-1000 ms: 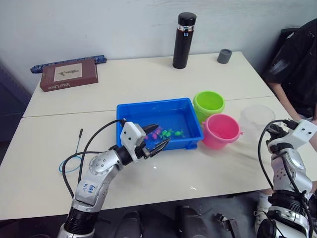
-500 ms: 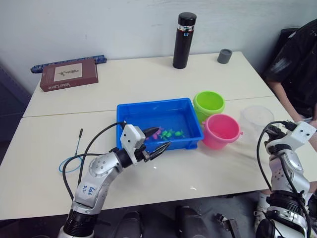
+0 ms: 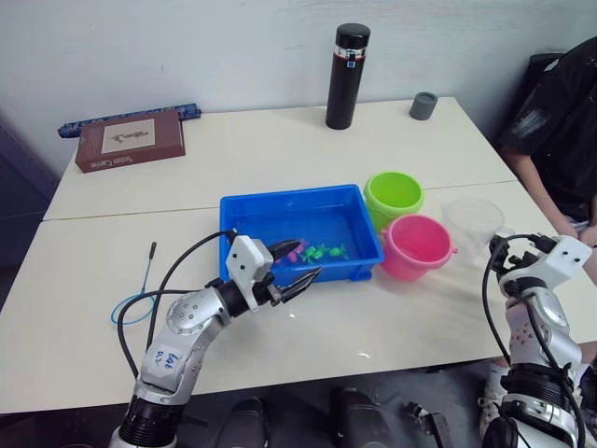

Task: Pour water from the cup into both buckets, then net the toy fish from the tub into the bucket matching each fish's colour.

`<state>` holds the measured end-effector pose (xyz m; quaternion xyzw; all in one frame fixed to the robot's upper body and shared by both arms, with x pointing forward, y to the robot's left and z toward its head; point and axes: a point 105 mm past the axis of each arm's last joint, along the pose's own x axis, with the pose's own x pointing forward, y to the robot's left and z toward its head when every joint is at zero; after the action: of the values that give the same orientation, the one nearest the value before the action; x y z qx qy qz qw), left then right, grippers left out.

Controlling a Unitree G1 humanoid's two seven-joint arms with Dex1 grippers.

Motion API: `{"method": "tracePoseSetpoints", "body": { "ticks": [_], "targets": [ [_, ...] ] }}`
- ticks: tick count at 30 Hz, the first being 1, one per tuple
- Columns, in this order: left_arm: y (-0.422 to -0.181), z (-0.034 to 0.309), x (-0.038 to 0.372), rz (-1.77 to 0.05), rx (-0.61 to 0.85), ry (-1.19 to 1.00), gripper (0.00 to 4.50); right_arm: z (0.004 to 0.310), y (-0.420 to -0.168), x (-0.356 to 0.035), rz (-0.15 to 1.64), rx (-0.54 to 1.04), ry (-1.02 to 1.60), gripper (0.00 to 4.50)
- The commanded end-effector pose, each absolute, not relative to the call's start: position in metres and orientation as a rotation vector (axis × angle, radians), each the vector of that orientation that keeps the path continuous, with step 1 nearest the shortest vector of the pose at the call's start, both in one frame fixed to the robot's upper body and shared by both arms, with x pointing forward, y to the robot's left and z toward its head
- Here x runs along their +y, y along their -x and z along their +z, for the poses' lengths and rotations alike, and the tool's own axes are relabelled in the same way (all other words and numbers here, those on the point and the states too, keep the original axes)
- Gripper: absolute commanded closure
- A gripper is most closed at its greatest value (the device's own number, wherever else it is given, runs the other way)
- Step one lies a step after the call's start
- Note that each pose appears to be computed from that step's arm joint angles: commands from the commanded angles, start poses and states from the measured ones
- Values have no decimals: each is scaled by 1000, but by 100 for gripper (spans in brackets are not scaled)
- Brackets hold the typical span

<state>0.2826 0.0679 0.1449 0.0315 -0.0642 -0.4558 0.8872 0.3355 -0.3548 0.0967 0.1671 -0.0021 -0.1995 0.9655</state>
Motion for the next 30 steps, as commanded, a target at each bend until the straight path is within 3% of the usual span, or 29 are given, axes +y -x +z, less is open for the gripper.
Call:
{"method": "tracePoseSetpoints", "body": {
  "ticks": [1, 20, 26, 30],
  "targets": [
    [-280, 151, 69, -953, -167, -65, 105, 111, -330, -358, -409, -65, -329, 79],
    [-281, 152, 67, -966, -163, -64, 105, 106, -295, -338, -398, -37, -334, 79],
    [-281, 152, 69, -963, -160, -67, 105, 146, -263, -310, -273, -110, -346, 79],
    [-283, 151, 72, -950, -158, -67, 105, 181, -245, -275, -65, -147, -351, 79]
  ]
}}
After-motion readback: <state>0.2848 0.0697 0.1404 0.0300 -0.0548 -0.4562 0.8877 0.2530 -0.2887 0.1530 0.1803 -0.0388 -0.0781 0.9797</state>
